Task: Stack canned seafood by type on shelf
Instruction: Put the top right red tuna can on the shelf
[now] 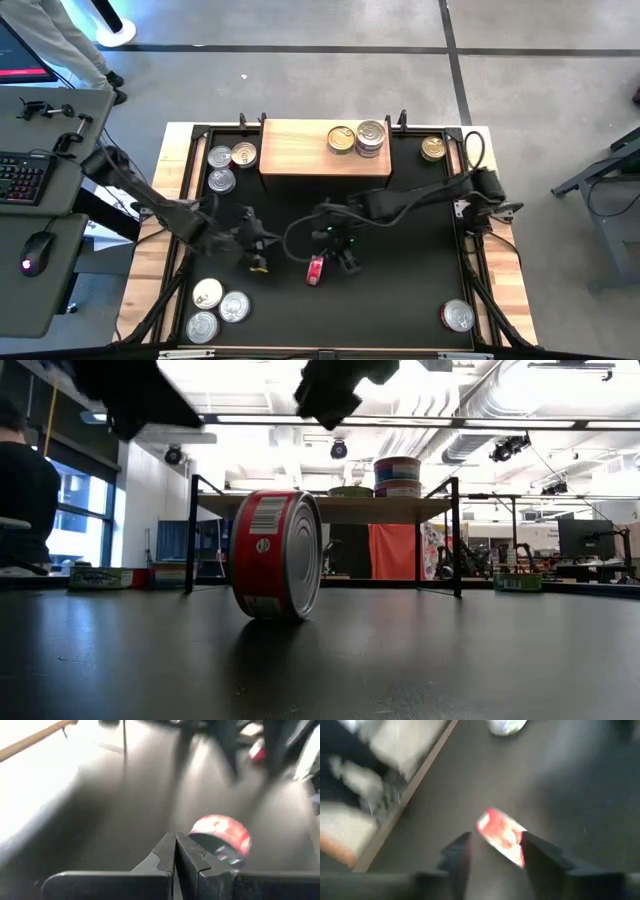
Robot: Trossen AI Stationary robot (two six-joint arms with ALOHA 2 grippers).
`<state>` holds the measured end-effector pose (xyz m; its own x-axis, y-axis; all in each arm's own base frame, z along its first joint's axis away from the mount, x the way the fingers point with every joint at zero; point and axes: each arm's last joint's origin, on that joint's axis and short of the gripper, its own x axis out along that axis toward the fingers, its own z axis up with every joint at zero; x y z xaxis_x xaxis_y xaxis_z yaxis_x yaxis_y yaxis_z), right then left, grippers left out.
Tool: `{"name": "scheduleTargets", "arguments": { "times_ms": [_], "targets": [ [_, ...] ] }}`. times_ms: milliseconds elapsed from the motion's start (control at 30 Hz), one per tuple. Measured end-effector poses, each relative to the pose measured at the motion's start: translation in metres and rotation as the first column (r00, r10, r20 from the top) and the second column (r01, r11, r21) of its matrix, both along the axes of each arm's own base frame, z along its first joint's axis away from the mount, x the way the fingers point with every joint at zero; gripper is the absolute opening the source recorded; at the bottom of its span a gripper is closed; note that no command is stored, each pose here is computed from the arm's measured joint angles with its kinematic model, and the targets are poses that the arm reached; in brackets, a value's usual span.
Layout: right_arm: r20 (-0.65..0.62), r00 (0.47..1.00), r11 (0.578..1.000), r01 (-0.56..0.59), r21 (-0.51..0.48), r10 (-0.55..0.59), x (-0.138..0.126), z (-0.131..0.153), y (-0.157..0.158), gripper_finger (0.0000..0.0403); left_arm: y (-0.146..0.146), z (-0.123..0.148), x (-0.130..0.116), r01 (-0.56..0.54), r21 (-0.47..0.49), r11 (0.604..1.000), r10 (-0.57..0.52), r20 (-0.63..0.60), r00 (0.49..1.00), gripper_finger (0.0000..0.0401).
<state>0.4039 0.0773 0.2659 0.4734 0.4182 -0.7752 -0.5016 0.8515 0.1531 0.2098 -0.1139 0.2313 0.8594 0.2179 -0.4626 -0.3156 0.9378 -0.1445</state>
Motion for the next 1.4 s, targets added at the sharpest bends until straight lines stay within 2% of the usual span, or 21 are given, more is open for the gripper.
{"name": "scheduleTargets", "arguments": {
  "times_ms": [133, 267, 367, 500, 700, 967, 1067, 1167, 1400],
  "targets": [
    [-0.071, 0.993, 0.980, -0.101, -0.171, 0.090, 0.014, -0.008, -0.001, 0.0270, 0.001, 0.027, -0.015, 0.029, -0.098, 0.995, -0.016, 0.129, 0.991, 0.0000],
    [-0.094, 0.981, 0.954, -0.189, -0.233, 0.171, 0.027, -0.016, 0.002, 0.0312, 0.004, 0.055, -0.032, 0.082, -0.209, 0.975, -0.020, 0.282, 0.959, 0.0000],
    [-0.100, 0.969, 0.938, -0.244, -0.246, 0.226, 0.034, -0.023, 0.008, 0.0315, 0.005, 0.071, -0.041, 0.128, -0.231, 0.965, -0.033, 0.376, 0.926, 0.0000],
    [-0.099, 0.948, 0.909, -0.317, -0.272, 0.301, 0.037, -0.030, 0.015, 0.0316, 0.006, 0.082, -0.048, 0.140, -0.185, 0.973, -0.045, 0.441, 0.896, 0.0000],
    [-0.125, 0.925, 0.862, -0.379, -0.336, 0.358, 0.041, -0.048, 0.023, 0.0316, 0.006, 0.084, -0.049, 0.111, -0.130, 0.985, -0.042, 0.444, 0.895, 0.0000],
    [-0.153, 0.921, 0.857, -0.388, -0.340, 0.357, 0.048, -0.069, 0.025, 0.0316, 0.006, 0.084, -0.048, 0.106, -0.128, 0.986, -0.039, 0.444, 0.895, 0.0000],
    [-0.135, 0.925, 0.858, -0.381, -0.345, 0.356, 0.050, -0.069, 0.025, 0.0311, 0.006, 0.084, -0.048, 0.107, -0.120, 0.987, -0.043, 0.443, 0.896, 0.0000],
    [-0.129, 0.926, 0.858, -0.378, -0.347, 0.356, 0.051, -0.069, 0.025, 0.0287, 0.007, 0.084, -0.048, 0.106, -0.114, 0.988, -0.045, 0.442, 0.896, 0.0000],
    [-0.149, 0.925, 0.853, -0.380, -0.357, 0.350, 0.048, -0.073, 0.029, 0.0169, 0.007, 0.084, -0.049, 0.084, -0.067, 0.994, -0.047, 0.436, 0.899, 0.0000]
  ]
}}
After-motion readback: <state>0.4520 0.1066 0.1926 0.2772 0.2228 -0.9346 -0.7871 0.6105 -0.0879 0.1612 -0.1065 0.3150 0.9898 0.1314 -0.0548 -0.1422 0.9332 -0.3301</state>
